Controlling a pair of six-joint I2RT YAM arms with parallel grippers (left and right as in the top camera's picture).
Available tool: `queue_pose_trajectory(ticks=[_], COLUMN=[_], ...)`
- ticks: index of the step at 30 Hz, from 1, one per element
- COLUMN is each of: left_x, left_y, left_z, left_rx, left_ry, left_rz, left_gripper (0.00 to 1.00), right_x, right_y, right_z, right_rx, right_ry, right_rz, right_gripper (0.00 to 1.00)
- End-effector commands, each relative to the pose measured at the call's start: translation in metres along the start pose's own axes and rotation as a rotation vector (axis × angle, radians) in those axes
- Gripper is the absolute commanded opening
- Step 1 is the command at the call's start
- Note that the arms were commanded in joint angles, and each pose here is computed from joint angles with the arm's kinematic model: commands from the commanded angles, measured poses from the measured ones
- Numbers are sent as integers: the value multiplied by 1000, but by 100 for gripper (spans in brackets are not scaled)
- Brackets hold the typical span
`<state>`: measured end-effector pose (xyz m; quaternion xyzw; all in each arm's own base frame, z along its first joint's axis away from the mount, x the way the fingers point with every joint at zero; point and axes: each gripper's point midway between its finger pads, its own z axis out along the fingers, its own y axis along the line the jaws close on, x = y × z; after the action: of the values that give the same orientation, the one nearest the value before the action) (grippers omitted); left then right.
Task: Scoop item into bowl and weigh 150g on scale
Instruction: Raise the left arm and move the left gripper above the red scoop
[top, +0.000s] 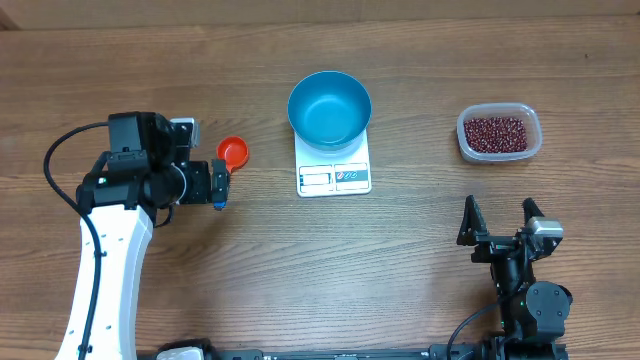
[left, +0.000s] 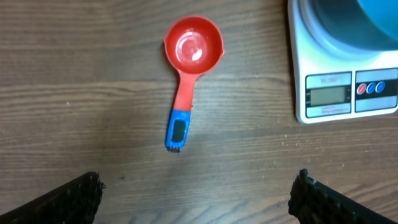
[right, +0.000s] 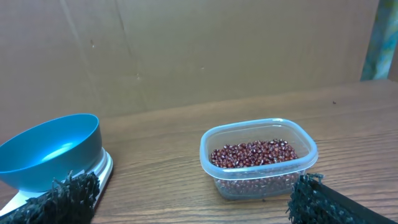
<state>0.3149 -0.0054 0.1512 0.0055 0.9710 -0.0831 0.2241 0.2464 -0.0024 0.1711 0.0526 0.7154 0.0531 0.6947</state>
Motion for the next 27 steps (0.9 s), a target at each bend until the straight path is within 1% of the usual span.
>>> queue_pose_trajectory(ticks=[1, 16, 21, 27], left_x=[-7, -6, -6, -8], left_y=[4, 3, 2, 3], left_z=[-4, -3, -3, -3], left_rx=[-12, -6, 0, -3], left_ry=[-10, -4, -5, -12], left_rz=[13, 10, -23, -24], left_gripper=[99, 100, 100, 100], right_x=[2, 2, 2, 2], right_y=[-1, -1, -1, -1], right_z=[0, 0, 0, 0], right_rx=[4, 4, 4, 4], right_ry=[-6, -6, -6, -6], right_rz=[4, 4, 4, 4], right_gripper=[100, 100, 100, 100])
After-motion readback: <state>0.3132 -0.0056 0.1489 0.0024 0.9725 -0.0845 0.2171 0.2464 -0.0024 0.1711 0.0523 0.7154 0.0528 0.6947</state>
